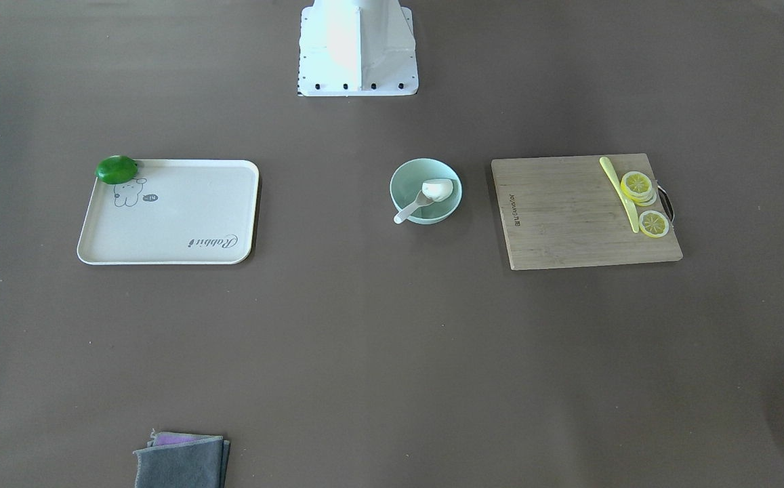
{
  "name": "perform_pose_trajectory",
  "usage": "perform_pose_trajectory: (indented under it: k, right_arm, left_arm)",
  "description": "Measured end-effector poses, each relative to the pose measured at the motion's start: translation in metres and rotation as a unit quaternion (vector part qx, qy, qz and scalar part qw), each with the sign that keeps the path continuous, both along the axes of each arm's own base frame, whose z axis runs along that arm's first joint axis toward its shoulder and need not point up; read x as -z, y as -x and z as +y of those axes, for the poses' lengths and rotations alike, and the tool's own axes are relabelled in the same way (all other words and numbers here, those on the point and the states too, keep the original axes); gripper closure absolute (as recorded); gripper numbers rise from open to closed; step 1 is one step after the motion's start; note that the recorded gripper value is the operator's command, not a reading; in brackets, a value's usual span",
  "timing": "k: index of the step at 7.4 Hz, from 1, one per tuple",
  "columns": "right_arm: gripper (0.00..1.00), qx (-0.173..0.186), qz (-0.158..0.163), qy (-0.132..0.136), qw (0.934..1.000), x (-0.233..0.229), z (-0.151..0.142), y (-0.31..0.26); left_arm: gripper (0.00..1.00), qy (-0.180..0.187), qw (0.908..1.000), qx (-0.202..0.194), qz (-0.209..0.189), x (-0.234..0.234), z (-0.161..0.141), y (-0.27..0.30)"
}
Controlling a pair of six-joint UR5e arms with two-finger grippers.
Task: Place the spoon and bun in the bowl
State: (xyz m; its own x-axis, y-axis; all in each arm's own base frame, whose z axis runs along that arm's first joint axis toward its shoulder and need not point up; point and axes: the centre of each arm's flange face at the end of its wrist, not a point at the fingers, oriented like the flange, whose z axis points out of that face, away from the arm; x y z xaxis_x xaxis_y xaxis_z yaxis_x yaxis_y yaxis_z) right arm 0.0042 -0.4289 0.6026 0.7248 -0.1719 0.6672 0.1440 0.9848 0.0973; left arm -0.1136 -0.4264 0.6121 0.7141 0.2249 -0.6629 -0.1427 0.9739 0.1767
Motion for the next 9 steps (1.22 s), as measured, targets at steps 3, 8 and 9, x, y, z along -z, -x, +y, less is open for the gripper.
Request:
perform_pose_trajectory:
  k: [3,8,9]
  right_arm:
    - [0.0,0.002,0.0,0.0,1.0,0.0004,0.0,0.0021]
    - [0.0,0.006,-0.003,0.0,1.0,0.0007,0.0001,0.0054]
    - [0.0,0.007,-0.003,0.0,1.0,0.0008,0.0001,0.0061]
  left_arm:
    - [0.0,0.0,1.0,0.0,0.0,-0.0001,0.0001,0.0]
    - [0.0,0.001,1.0,0.0,0.0,-0.0013,0.0005,-0.0005]
    - [0.0,0.002,1.0,-0.001,0.0,-0.0014,0.0006,-0.0006]
